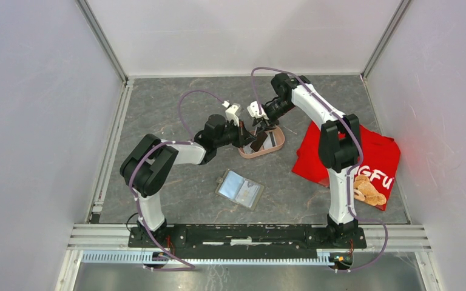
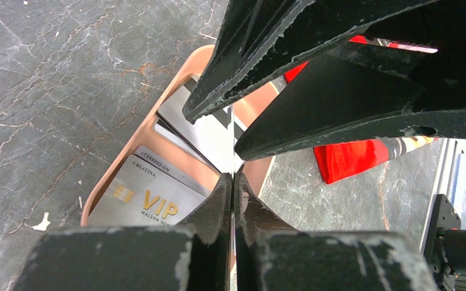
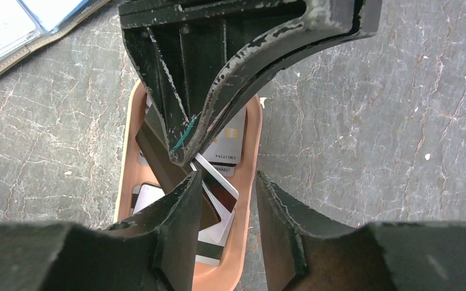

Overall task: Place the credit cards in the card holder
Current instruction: Place the credit card in the storage box.

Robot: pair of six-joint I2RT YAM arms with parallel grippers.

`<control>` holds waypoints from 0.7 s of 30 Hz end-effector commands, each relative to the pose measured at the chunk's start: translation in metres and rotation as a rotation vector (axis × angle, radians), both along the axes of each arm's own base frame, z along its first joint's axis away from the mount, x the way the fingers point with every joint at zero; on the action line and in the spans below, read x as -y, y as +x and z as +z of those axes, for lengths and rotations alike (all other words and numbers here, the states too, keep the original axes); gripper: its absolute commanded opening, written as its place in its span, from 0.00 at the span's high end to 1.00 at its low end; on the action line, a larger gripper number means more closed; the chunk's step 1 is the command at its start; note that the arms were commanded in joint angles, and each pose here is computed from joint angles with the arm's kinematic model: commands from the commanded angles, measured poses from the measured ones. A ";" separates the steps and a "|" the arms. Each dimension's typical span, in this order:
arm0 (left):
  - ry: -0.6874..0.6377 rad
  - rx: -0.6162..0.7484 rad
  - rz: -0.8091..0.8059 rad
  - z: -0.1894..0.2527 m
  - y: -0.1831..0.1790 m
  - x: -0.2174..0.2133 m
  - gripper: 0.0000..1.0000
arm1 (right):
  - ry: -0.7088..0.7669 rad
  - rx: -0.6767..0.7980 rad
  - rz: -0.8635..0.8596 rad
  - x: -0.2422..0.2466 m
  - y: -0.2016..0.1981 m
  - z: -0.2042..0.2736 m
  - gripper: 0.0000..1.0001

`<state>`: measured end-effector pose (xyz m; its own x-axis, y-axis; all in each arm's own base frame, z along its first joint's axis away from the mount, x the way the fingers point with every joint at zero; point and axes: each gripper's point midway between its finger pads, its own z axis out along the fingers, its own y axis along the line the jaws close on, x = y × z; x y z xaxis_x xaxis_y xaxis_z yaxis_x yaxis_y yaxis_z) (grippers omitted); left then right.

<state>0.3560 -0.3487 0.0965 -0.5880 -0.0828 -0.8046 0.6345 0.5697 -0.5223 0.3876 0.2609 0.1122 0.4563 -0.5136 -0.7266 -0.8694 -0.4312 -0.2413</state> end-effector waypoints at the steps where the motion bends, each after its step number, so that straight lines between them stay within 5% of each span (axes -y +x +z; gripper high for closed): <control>1: -0.007 0.135 -0.023 0.021 0.007 0.007 0.98 | 0.012 0.025 -0.029 -0.001 0.011 0.013 0.57; 9: -0.005 0.137 -0.019 0.021 0.007 0.007 0.98 | 0.008 0.007 -0.025 -0.001 0.007 0.011 0.75; 15: 0.000 0.132 -0.012 0.019 0.009 0.007 0.96 | 0.011 0.009 -0.020 -0.001 0.007 0.012 1.00; 17: 0.003 0.129 -0.006 0.018 0.010 0.006 0.95 | 0.014 0.016 -0.018 -0.001 0.008 0.013 1.00; 21: 0.006 0.110 0.017 0.017 0.012 0.005 0.76 | 0.010 0.031 -0.017 -0.001 0.010 0.015 1.00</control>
